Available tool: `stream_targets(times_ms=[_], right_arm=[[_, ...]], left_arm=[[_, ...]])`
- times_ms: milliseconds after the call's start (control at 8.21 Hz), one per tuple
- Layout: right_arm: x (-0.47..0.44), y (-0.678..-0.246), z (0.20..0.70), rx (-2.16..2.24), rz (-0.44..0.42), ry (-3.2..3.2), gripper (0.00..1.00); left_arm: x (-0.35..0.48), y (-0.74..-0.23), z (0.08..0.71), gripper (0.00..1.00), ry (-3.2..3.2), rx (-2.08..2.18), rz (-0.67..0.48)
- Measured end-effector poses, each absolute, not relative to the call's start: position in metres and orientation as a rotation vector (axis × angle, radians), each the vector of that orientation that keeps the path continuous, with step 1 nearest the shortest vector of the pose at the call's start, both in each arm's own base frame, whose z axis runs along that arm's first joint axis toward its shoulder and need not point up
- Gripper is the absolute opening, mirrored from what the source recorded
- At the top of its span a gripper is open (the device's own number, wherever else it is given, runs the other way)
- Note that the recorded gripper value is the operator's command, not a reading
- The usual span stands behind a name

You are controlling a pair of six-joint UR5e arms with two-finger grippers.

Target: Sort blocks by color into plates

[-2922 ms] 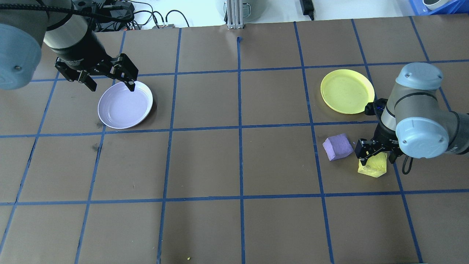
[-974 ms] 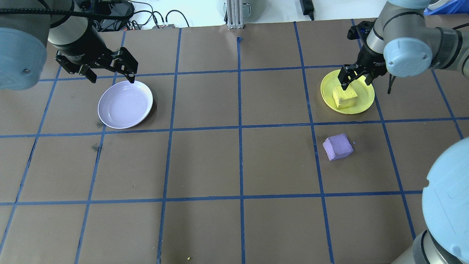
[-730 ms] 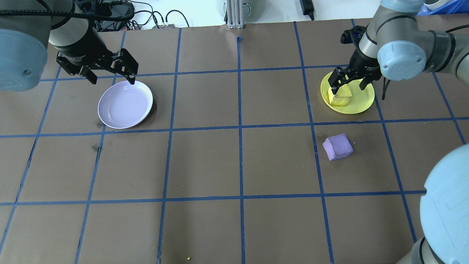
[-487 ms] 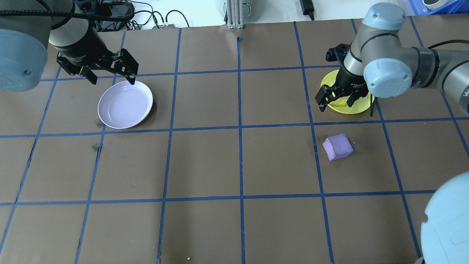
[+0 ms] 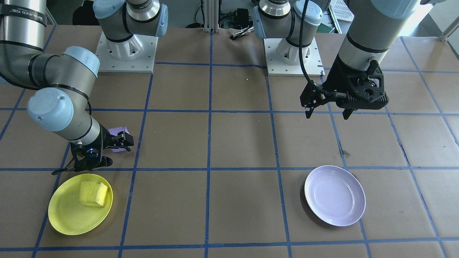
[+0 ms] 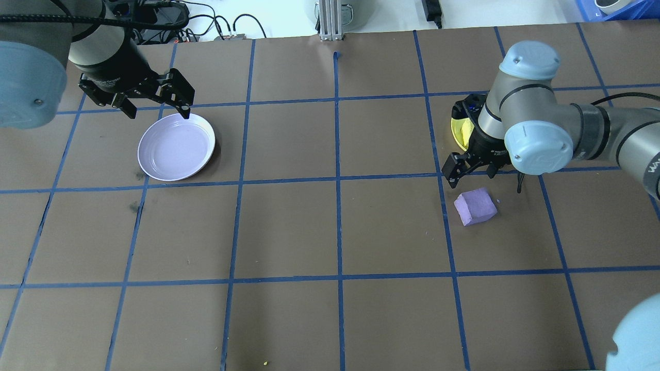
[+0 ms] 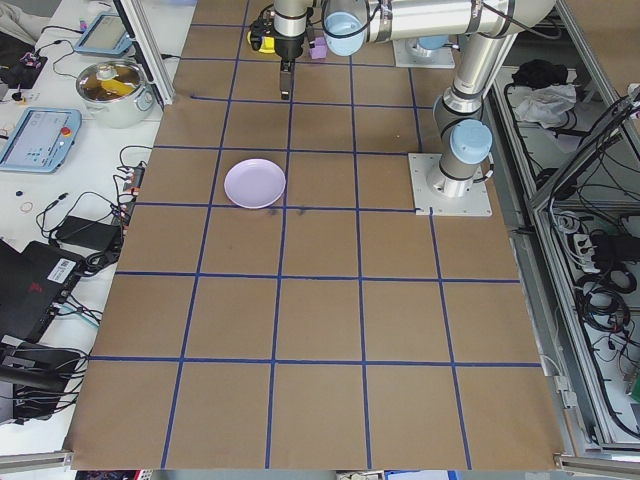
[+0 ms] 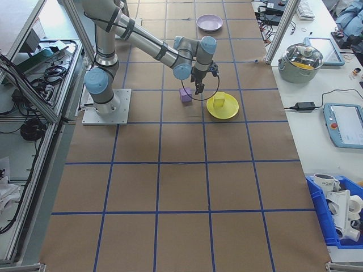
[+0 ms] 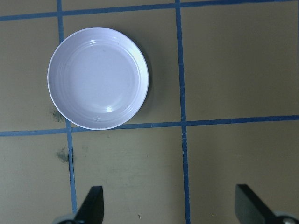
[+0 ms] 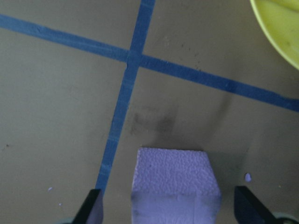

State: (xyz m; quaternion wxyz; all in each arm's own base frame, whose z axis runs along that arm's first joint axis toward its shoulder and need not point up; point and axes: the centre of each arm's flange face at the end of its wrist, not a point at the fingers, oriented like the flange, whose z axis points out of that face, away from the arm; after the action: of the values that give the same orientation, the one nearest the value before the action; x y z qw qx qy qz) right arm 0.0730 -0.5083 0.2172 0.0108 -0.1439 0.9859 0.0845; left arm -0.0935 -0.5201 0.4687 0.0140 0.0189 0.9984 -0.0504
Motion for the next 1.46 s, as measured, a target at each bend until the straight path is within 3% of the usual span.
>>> stream_targets(times_ms=[122,243,487,730,974,1461], right_arm=[[0.074,-0.490,0.204,-0.486,0.306,3.074,0.37],[0.074,-0.477,0.193,-0.510,0.323,3.077,0.11],[0.074,-0.471,0.190,-0.478,0.293,3.104,0.10],[0.096,-0.476,0.209,-0.285,0.190,3.104,0.11],[0.173,-0.474,0.234,-0.106,0.104,3.048,0.15],[0.381,-0.429,0.242,-0.307,0.087,3.014,0.29]], left_arm=[[-0.093,-0.520,0.469,1.00,3.109,0.059,-0.157],[-0.093,-0.520,0.469,1.00,3.109,0.059,-0.157],[-0.093,-0.520,0.468,1.00,3.109,0.059,-0.156],[-0.093,-0.520,0.468,1.00,3.110,0.059,-0.155],[-0.093,-0.521,0.468,1.00,3.110,0.059,-0.155],[-0.093,-0.520,0.468,1.00,3.109,0.059,-0.155]])
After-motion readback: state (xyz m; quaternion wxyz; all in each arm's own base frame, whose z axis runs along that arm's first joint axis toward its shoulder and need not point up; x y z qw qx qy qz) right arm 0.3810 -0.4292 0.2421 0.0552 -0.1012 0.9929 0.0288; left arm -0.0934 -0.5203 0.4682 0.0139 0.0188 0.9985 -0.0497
